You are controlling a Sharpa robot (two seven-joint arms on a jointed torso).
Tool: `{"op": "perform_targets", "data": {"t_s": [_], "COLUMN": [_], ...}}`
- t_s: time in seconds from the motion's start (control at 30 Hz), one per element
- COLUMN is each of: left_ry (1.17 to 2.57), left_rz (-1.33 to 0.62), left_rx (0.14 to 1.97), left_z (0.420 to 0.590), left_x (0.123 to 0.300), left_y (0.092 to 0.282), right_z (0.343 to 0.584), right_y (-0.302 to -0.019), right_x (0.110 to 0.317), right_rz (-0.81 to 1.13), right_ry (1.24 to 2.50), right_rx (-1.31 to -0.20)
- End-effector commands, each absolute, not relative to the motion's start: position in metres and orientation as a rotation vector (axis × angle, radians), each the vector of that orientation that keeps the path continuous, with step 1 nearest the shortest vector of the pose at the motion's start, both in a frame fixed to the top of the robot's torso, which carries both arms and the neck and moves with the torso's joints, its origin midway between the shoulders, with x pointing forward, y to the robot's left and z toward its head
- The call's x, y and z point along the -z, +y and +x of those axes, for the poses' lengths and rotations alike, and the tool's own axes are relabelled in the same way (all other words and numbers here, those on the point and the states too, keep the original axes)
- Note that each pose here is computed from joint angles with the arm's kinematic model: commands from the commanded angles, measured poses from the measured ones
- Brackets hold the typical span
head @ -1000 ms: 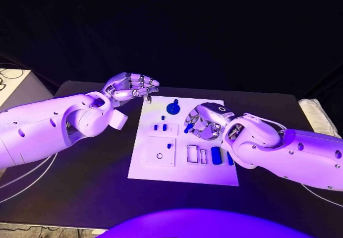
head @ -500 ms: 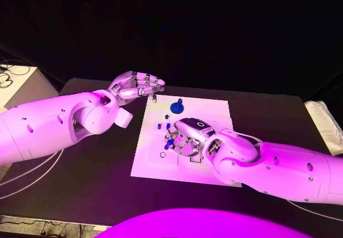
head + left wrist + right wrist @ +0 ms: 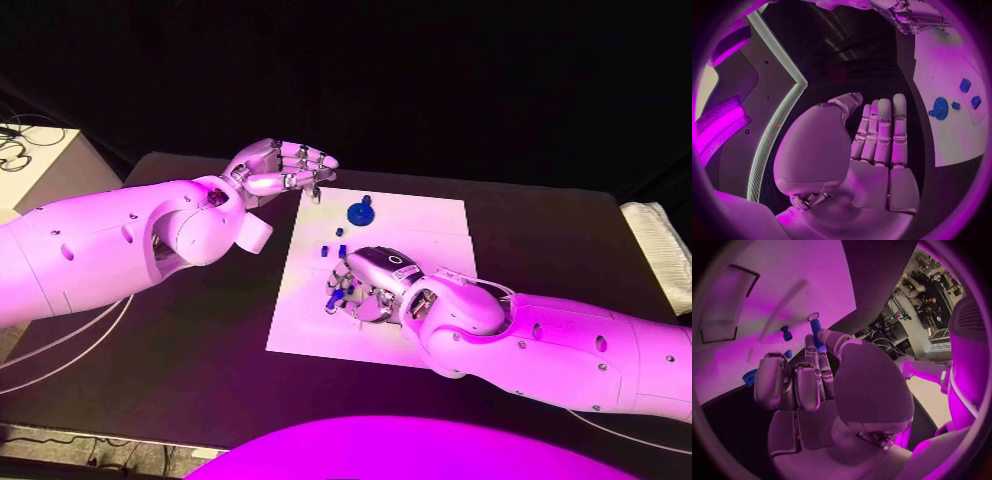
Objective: Assemble the parts on the task board
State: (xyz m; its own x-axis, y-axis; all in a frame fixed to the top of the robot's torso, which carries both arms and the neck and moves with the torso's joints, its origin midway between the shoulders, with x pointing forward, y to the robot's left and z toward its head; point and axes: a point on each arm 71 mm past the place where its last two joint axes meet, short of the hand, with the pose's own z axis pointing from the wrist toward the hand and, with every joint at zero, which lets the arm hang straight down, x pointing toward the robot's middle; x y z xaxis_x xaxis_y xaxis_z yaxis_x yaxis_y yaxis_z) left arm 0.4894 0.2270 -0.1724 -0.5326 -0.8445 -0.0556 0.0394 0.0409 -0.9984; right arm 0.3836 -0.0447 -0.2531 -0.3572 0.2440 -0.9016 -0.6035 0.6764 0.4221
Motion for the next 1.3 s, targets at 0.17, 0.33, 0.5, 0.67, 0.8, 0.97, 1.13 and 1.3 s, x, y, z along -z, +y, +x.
{"op": "perform_targets", "data": {"t_s": [0.17,0.33,0.5,0.67,0.8,0.97,1.13,1.3], "left_ry": [1.618,1.618,1.618,1.618,1.618,1.619,1.62,1.621], "left_rz": [-0.829,-0.829,-0.829,-0.83,-0.83,-0.83,-0.83,-0.83], "left_rx": [1.604,1.604,1.603,1.603,1.603,1.602,1.602,1.603], "left_z": [0.489,0.489,0.489,0.489,0.488,0.488,0.488,0.488], "left_x": [0.172,0.172,0.172,0.172,0.172,0.172,0.172,0.172], "left_y": [0.224,0.224,0.225,0.225,0.225,0.225,0.225,0.225], "right_z": [0.382,0.382,0.383,0.382,0.382,0.38,0.377,0.376], "right_y": [-0.042,-0.042,-0.042,-0.041,-0.04,-0.037,-0.033,-0.031], "right_x": [0.257,0.26,0.261,0.262,0.263,0.265,0.266,0.267], "right_rz": [-0.338,-0.35,-0.362,-0.376,-0.388,-0.396,-0.409,-0.419], "right_ry": [1.738,1.747,1.752,1.752,1.743,1.741,1.738,1.738], "right_rx": [-0.89,-0.878,-0.863,-0.846,-0.827,-0.819,-0.831,-0.851]}}
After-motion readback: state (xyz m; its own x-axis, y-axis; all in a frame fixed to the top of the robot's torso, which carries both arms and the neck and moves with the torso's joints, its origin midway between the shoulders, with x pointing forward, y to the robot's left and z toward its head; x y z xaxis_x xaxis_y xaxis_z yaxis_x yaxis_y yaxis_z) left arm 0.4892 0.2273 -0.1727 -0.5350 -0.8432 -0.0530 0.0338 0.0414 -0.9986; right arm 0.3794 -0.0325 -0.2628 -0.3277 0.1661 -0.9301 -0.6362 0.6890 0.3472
